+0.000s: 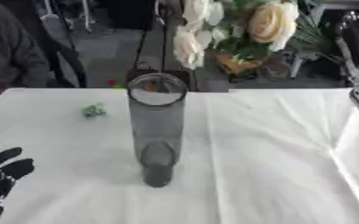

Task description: Arrange flowers into the vase.

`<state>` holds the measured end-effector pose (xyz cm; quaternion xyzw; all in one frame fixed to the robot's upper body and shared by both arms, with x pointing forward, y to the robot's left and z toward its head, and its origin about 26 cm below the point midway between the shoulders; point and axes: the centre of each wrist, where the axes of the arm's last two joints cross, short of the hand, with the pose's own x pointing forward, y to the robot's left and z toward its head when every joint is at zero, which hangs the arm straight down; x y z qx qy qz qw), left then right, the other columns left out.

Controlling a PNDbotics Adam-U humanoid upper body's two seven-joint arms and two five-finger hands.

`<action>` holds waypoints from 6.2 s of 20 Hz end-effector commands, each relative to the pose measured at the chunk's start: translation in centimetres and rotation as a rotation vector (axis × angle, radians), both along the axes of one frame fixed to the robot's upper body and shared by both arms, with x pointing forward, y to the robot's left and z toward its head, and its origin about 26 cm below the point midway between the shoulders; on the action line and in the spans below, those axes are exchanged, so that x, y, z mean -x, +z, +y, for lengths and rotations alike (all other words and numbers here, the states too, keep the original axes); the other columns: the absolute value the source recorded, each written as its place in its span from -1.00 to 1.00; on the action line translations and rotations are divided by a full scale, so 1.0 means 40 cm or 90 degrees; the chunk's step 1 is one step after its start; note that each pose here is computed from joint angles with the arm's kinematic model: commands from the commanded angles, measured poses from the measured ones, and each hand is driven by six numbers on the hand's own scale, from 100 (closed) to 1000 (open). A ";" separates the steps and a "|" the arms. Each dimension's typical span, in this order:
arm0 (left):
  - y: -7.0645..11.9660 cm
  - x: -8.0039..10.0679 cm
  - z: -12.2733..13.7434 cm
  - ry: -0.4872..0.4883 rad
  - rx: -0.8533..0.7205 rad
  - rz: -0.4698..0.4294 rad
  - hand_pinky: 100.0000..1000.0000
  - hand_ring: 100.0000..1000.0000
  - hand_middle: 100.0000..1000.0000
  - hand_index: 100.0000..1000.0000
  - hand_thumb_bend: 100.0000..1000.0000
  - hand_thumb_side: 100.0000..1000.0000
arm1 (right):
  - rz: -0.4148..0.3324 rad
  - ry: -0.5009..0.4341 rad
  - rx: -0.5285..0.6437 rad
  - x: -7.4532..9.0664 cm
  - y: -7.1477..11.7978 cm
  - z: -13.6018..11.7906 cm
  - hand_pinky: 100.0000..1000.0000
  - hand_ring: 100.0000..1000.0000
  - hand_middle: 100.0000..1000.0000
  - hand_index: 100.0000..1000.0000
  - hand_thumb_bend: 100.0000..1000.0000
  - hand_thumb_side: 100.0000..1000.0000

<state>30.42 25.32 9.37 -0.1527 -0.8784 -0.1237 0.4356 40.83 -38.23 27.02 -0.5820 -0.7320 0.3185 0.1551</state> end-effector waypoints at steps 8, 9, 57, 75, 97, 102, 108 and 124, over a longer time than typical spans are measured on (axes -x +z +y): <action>0.010 0.000 0.011 0.001 -0.014 -0.004 0.66 0.56 0.59 0.65 0.64 0.20 | -0.074 0.051 -0.002 0.009 0.131 0.054 -1.00 -1.00 -1.00 -0.89 -1.00 0.57; 0.009 0.000 0.011 0.001 -0.014 -0.003 0.66 0.56 0.59 0.65 0.64 0.20 | -0.078 0.060 -0.011 0.008 0.139 0.063 -1.00 -1.00 -1.00 -0.89 -1.00 0.58; 0.004 -0.005 -0.014 -0.024 -0.001 0.003 0.65 0.56 0.59 0.65 0.66 0.20 | 0.153 0.611 -0.491 0.069 0.185 0.445 -1.00 -1.00 -1.00 -0.82 -1.00 0.81; 0.002 -0.006 -0.016 -0.026 0.000 0.003 0.65 0.56 0.59 0.65 0.66 0.20 | 0.284 0.751 -0.590 0.076 0.158 0.472 -1.00 -1.00 -1.00 -0.83 -1.00 0.82; 0.000 -0.005 -0.014 -0.021 -0.005 0.003 0.65 0.54 0.58 0.65 0.67 0.20 | 0.332 0.890 -0.672 0.042 0.160 0.382 -1.00 -1.00 -1.00 -0.80 -1.00 0.81; 0.000 -0.005 -0.014 -0.020 -0.005 0.003 0.65 0.54 0.58 0.65 0.67 0.20 | 0.342 0.930 -0.678 0.042 0.164 0.367 -1.00 -1.00 -1.00 -0.80 -1.00 0.80; 0.001 -0.005 -0.013 -0.019 -0.004 0.003 0.65 0.54 0.58 0.65 0.67 0.20 | 0.361 0.973 -0.699 0.040 0.168 0.350 -1.00 -1.00 -1.00 -0.79 -1.00 0.80; 0.000 -0.005 -0.012 -0.017 -0.004 0.002 0.65 0.53 0.58 0.65 0.68 0.20 | 0.370 0.997 -0.707 0.039 0.171 0.339 -1.00 -1.00 -1.00 -0.79 -1.00 0.79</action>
